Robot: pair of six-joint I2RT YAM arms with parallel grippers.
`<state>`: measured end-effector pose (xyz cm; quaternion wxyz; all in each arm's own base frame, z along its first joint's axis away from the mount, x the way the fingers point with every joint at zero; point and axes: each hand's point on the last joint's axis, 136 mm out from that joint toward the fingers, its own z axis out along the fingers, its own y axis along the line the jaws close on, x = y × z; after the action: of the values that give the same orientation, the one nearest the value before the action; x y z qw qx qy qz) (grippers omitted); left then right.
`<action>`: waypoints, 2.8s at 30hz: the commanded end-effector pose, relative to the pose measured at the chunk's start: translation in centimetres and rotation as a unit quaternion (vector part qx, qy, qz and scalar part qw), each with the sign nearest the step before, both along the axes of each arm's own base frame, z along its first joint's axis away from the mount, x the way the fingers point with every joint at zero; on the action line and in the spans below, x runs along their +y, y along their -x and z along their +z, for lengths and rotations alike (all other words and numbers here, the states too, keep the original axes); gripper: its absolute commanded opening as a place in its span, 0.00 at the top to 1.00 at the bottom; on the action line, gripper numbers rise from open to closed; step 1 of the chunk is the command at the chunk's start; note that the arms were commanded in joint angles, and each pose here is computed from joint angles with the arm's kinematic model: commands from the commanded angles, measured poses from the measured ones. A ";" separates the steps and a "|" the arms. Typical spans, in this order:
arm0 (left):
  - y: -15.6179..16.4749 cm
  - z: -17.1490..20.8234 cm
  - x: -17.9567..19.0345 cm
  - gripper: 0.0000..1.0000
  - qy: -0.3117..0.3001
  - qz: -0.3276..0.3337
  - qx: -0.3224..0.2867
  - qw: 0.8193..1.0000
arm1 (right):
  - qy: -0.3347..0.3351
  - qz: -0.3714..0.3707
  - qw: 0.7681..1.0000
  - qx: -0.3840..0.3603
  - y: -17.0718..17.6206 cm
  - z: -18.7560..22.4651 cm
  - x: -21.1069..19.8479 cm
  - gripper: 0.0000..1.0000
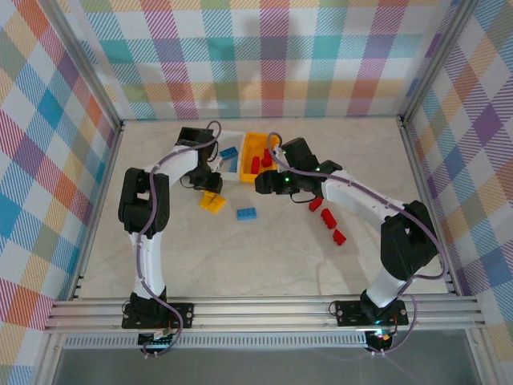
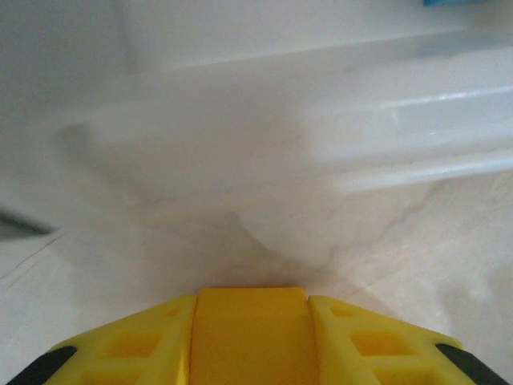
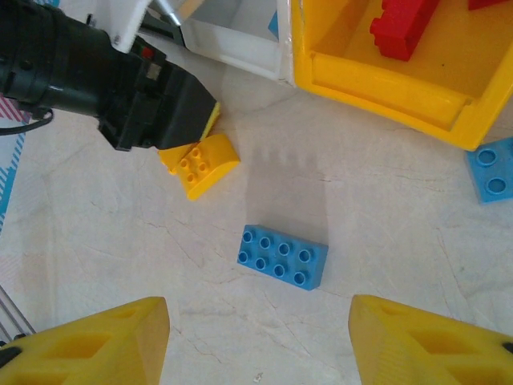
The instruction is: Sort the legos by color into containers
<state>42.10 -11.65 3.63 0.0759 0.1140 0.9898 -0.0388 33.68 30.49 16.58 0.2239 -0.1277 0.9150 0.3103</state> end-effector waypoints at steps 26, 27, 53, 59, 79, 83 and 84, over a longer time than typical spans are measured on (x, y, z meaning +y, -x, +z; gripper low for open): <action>-14.2 10.4 7.4 0.62 -0.011 0.159 -0.201 0.967 | 0.096 0.044 0.984 0.142 4.5 -6.8 -0.5 0.28; -14.4 10.1 7.3 0.62 -0.009 0.159 -0.198 0.967 | 0.098 0.048 0.983 0.145 4.6 -6.9 -0.4 0.27; -5.8 14.8 6.7 0.32 0.043 0.189 -0.182 0.964 | 0.185 0.101 0.967 0.141 2.1 -10.5 5.7 0.00; -0.2 16.4 7.4 0.30 0.043 0.190 -0.185 0.963 | 0.240 0.094 0.958 0.127 1.1 -12.5 5.9 0.00; 5.7 16.1 7.9 0.29 0.043 0.185 -0.174 0.966 | 0.309 0.067 0.940 0.127 1.5 -14.2 6.1 0.37; 6.3 15.7 7.9 0.29 0.043 0.185 -0.168 0.967 | 0.295 0.067 0.948 0.100 0.9 -12.6 6.3 0.39; 6.5 15.5 7.9 0.29 0.044 0.184 -0.165 0.968 | 0.292 0.066 0.950 0.093 0.8 -12.1 6.3 0.39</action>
<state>36.72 -3.87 19.05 0.2533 -0.0659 0.9643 -0.0410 33.03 37.08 2.68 0.0527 -0.2168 0.9733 0.0550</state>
